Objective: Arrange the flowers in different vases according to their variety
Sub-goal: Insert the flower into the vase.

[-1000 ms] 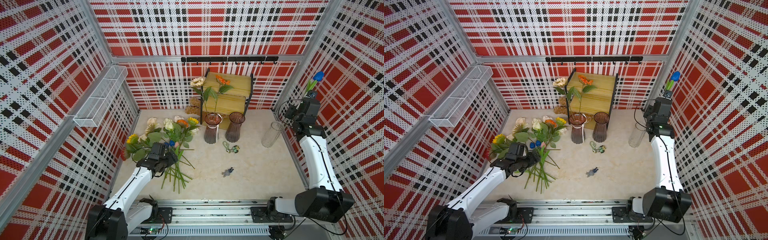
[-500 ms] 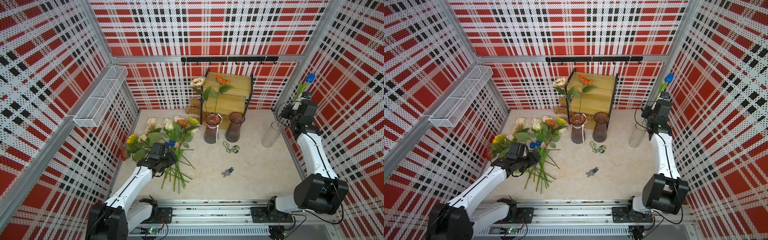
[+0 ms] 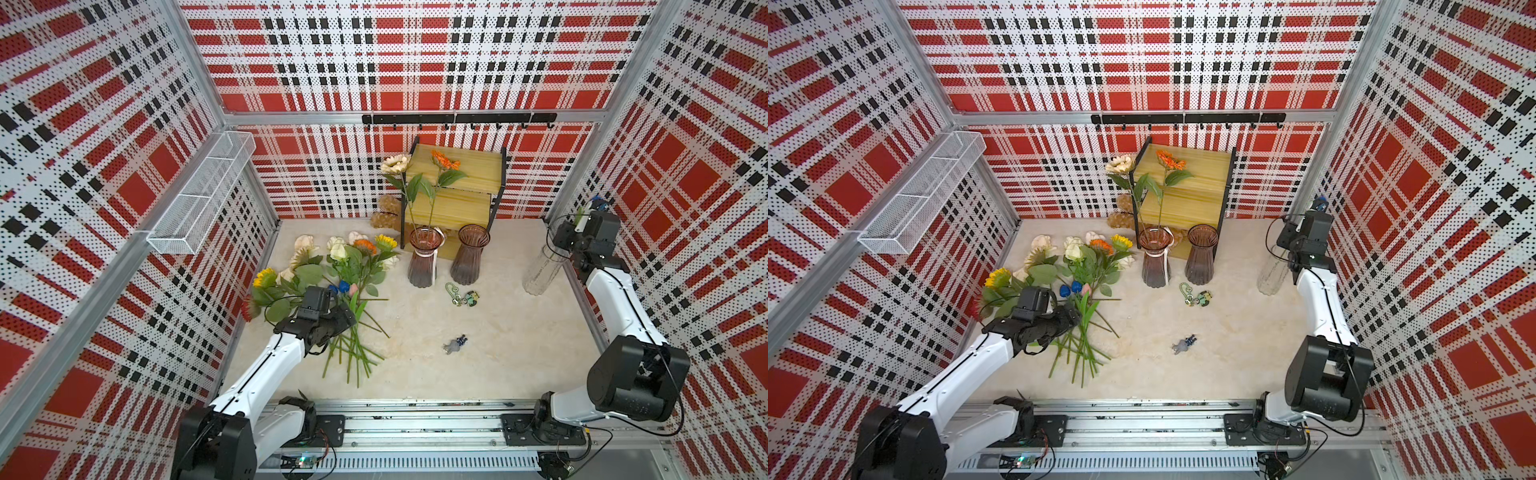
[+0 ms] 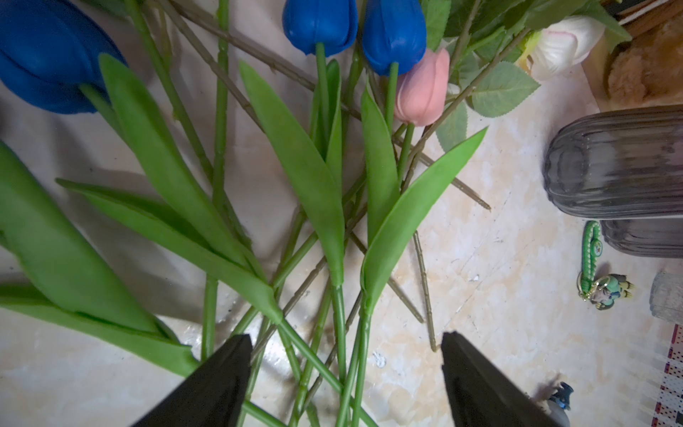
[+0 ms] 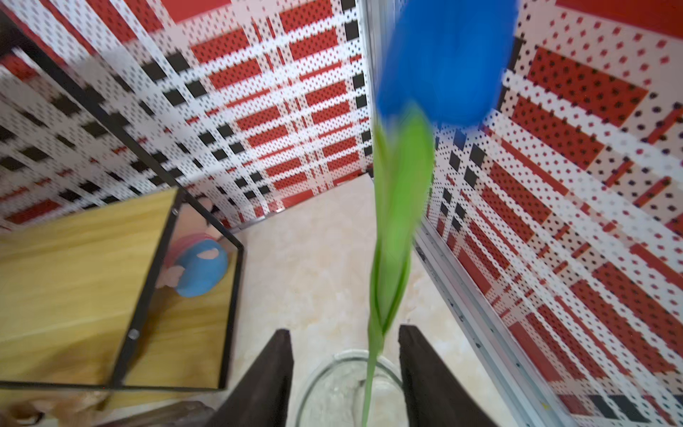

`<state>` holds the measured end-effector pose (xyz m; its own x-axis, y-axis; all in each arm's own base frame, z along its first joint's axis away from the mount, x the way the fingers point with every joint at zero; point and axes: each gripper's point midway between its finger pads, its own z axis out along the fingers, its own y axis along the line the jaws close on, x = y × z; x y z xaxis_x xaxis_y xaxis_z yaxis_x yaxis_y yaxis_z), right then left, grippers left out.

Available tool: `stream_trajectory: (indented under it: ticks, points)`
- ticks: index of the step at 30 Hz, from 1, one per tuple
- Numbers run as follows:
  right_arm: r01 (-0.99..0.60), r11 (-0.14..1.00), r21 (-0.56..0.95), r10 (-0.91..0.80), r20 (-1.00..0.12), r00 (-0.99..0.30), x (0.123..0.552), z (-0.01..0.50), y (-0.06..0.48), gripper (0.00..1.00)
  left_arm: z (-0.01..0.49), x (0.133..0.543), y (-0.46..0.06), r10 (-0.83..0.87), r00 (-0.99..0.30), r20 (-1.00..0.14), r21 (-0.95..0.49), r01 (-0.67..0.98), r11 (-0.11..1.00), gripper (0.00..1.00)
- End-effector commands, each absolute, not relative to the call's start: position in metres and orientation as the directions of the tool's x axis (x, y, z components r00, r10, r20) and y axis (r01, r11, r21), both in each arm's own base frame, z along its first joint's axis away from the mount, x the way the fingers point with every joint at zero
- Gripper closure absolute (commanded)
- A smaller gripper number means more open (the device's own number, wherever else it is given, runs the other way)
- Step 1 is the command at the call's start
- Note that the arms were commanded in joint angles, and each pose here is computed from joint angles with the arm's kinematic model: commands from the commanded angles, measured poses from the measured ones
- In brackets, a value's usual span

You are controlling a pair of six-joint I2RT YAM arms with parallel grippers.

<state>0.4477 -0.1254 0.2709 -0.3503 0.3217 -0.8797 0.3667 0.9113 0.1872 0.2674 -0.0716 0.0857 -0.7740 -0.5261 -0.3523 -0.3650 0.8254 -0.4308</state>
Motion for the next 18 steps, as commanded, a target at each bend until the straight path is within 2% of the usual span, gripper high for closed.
stream_trajectory:
  ticks: [1, 9, 11, 18]
  points:
    - [0.4, 0.896, 0.193, 0.335, -0.884, -0.325, 0.432, 0.281, -0.129, 0.36, 0.087, 0.272, -0.069, -0.526, -0.768, -0.366, -0.431, -0.361, 0.827, 0.14]
    - [0.406, 0.889, 0.212, 0.376, -0.844, -0.383, 0.405, 0.279, -0.118, 0.11, 0.093, 0.278, -0.07, -0.524, -0.767, -0.371, -0.439, -0.352, 0.827, 0.14]
    - [0.408, 0.885, 0.224, 0.391, -0.834, -0.39, 0.396, 0.283, -0.114, 0.0, 0.093, 0.279, -0.071, -0.522, -0.769, -0.37, -0.439, -0.35, 0.827, 0.14]
    - [0.457, 0.859, 0.23, 0.428, -0.812, -0.397, 0.359, 0.294, -0.108, 0.0, 0.093, 0.282, -0.07, -0.519, -0.772, -0.368, -0.424, -0.357, 0.832, 0.2]
